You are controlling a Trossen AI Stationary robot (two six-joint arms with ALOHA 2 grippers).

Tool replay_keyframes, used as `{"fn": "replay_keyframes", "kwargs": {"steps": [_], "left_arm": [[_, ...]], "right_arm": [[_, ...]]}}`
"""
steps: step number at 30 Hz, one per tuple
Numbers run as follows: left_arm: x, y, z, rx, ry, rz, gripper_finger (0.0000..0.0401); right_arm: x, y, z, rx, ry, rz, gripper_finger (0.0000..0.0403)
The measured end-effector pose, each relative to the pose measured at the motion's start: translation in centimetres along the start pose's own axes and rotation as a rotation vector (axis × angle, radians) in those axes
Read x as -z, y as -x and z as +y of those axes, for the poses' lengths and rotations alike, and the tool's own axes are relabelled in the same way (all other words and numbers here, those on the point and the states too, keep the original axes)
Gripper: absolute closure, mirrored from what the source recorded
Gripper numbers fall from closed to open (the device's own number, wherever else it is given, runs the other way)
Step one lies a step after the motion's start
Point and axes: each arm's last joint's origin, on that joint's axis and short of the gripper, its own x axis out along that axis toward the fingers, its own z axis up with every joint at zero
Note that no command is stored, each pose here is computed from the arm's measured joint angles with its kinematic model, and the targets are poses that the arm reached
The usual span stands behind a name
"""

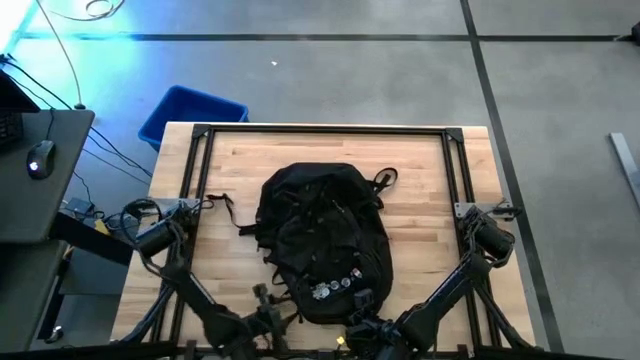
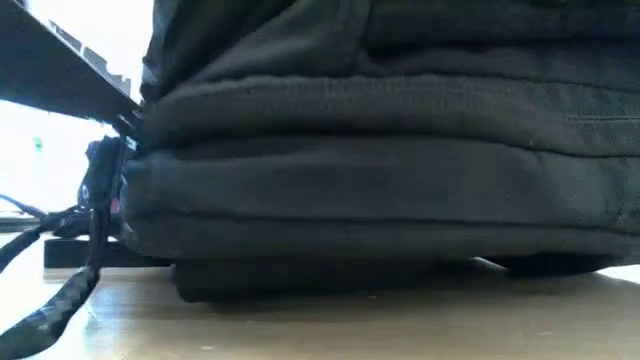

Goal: Unpack backpack
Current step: Open the black backpack

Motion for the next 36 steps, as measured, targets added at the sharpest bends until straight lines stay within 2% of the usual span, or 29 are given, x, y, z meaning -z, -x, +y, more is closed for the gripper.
{"fn": "replay_keyframes", "kwargs": {"steps": [5,9,16,24,28,32,36], "left_arm": [[-0.3,-0.9,0.5,-0.027,0.056,0.019,0.0239],[-0.3,-0.4,0.5,-0.025,0.073,0.055,0.0270],[0.3,-0.2,1.0,-0.055,0.018,0.061,0.0316],[-0.1,-1.3,1.6,-0.101,-0.008,0.033,0.0327],[-0.1,-1.2,1.7,-0.114,-0.068,0.021,0.0375],[0.3,-0.8,3.0,-0.190,-0.093,0.023,0.0377],[0.5,-0.6,6.0,-0.358,-0.118,0.098,0.0377]], "right_arm": [[0.0,-0.1,0.0,0.004,-0.017,0.001,0.0389],[0.0,0.0,0.0,-0.004,-0.030,-0.003,0.0389],[0.0,0.0,0.1,-0.005,-0.032,-0.005,0.0389],[-0.1,0.0,0.1,-0.007,-0.033,-0.007,0.0389],[-0.1,0.0,0.1,-0.007,-0.035,-0.008,0.0389],[-0.2,-0.1,0.0,-0.007,-0.039,-0.011,0.0389],[-0.1,0.0,0.1,-0.018,-0.037,-0.006,0.0389]]}}
